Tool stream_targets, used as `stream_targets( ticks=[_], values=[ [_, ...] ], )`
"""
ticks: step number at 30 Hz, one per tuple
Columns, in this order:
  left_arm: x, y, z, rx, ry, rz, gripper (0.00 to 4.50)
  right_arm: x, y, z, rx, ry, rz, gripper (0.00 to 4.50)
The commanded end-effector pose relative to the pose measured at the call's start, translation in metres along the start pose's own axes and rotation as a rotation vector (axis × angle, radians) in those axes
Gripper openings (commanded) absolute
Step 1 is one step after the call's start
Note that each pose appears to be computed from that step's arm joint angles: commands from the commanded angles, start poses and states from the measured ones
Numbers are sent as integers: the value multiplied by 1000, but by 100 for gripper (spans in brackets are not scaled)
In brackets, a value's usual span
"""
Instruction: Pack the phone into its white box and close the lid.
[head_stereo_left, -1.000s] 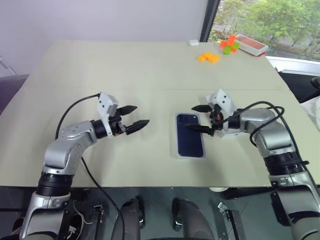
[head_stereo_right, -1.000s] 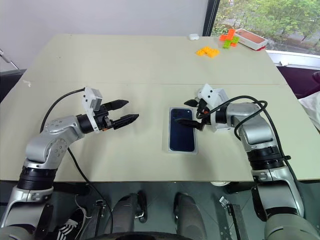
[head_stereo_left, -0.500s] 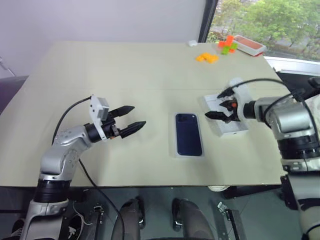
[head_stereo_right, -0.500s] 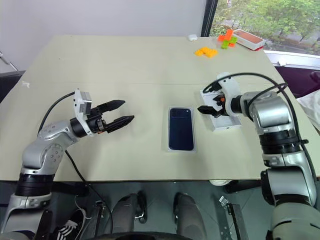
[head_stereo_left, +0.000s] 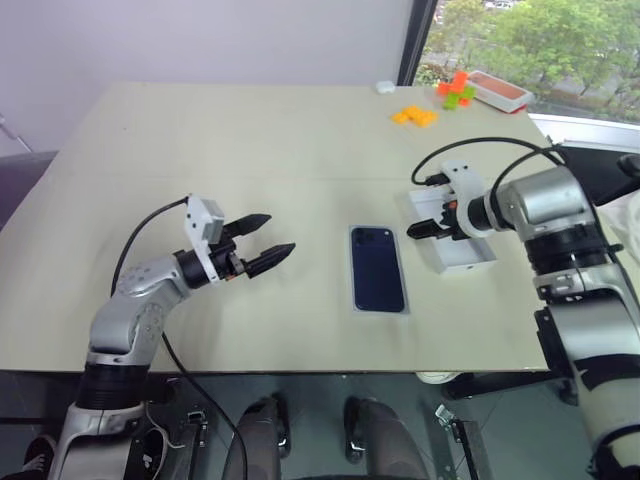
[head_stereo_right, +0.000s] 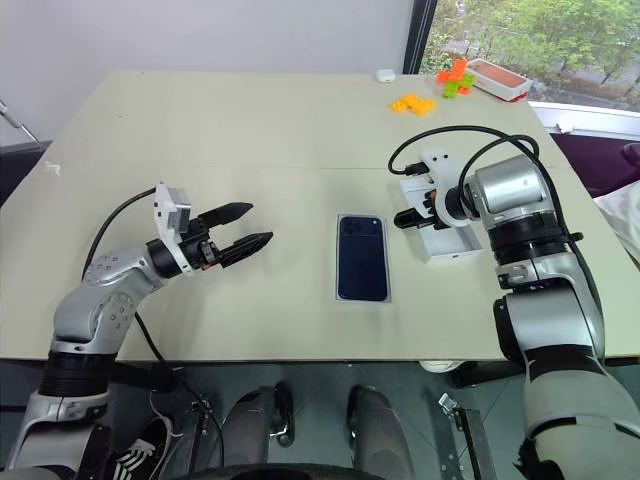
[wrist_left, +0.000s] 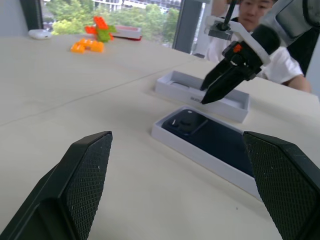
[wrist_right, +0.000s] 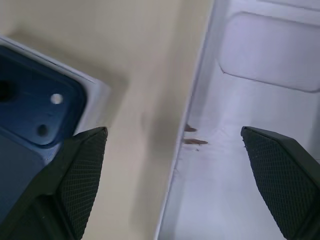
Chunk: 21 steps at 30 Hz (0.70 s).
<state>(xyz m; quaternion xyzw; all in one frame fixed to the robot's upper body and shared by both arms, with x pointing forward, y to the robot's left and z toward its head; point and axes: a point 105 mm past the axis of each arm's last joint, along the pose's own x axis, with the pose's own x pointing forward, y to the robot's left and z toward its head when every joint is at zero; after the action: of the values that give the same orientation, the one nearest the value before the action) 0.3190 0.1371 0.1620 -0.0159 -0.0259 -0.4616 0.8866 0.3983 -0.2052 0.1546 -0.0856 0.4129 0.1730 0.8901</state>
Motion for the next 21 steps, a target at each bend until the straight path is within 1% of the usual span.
stream_targets(
  ticks=[1, 3, 6, 8, 10, 15, 18, 21],
  values=[
    [4, -8, 7, 28, -16, -9, 439, -7, -4, 21, -51, -25, -50, 450],
    [5, -10, 6, 24, -16, -5, 439, -4, -5, 24, -92, -16, -86, 450],
    [6, -10, 5, 22, -14, 4, 439, 1, -5, 25, -148, 3, -94, 450],
    [7, -11, 4, 21, -12, 8, 439, 3, -6, 20, -144, 55, -118, 450],
    [8, -11, 4, 24, -11, 15, 439, 5, -10, 22, -131, 50, -141, 450],
    [9, -9, 4, 20, -9, 33, 439, 9, -7, 13, 40, 88, -99, 450],
    [10, -9, 3, 12, -8, 36, 439, 12, -5, 11, 63, 100, -100, 450],
    [11, -9, 4, 18, -7, 46, 450, 16, -2, 10, 48, 104, -107, 369]
  ],
)
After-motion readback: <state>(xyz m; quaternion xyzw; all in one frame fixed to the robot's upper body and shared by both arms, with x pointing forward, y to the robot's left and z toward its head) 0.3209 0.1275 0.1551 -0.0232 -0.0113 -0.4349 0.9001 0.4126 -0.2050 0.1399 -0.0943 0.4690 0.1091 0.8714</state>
